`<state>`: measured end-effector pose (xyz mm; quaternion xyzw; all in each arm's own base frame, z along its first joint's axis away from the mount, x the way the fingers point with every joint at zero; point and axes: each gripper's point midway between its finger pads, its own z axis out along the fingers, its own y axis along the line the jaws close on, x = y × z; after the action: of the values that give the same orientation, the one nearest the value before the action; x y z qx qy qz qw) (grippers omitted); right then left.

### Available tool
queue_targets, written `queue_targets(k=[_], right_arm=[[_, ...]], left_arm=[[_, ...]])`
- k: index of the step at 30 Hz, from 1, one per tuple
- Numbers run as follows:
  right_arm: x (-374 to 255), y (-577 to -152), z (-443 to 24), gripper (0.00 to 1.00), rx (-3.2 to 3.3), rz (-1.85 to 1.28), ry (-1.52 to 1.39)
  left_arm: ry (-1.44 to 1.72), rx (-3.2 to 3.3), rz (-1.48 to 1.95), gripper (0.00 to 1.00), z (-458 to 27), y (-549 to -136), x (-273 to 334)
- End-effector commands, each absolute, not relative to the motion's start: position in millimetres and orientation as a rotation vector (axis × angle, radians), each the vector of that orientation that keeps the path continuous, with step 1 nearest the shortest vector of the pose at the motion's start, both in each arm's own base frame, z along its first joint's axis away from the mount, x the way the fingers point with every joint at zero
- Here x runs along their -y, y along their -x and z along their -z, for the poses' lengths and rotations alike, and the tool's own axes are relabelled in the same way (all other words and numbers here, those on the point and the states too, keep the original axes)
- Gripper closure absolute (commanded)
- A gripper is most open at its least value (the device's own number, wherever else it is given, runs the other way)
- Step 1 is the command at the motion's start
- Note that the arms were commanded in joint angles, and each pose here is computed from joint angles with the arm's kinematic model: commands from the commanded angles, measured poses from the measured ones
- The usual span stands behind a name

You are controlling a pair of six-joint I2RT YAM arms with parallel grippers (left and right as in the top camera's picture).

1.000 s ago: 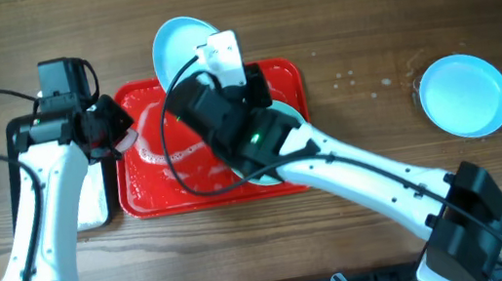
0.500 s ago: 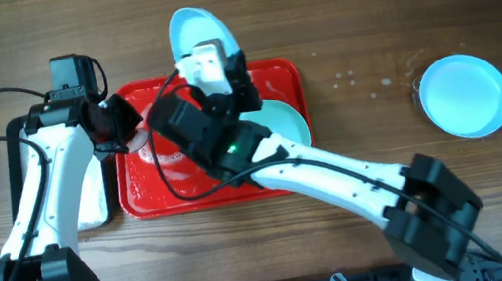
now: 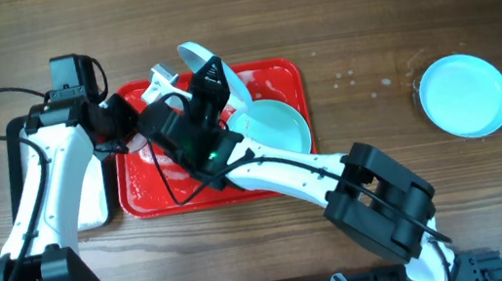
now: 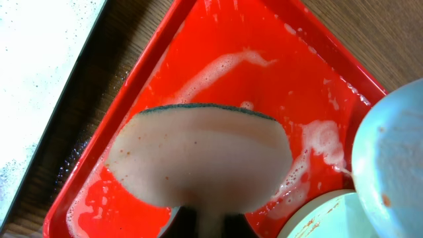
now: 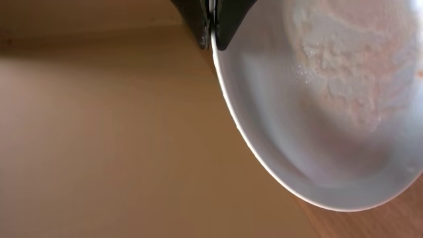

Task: Clean dirty plates on tray and stack at the side
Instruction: 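Carry the plate right and set it on the cleaned plate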

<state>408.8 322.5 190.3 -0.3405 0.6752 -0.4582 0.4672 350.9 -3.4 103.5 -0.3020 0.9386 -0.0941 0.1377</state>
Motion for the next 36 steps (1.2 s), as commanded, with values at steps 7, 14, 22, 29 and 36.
queue_targets(k=[7,14,22,29,36], right_arm=[[-324,-411,-192,0.96,-1.647,1.14,0.786],[-314,-411,-207,0.96,-1.654,1.137,0.619],[-319,-408,-187,0.96,-1.692,1.037,0.604],[-312,-414,-199,0.96,-1.68,1.04,0.505],[-315,-418,-199,0.96,-1.688,0.926,0.423]], left_arm=[[0.885,-2.714,0.293,0.96,-103,-353,3],[0.885,-2.714,0.293,0.96,-103,-353,3],[0.885,-2.714,0.293,0.96,-103,-353,3],[0.885,-2.714,0.293,0.96,-103,-353,3],[0.885,-2.714,0.293,0.96,-103,-353,3]])
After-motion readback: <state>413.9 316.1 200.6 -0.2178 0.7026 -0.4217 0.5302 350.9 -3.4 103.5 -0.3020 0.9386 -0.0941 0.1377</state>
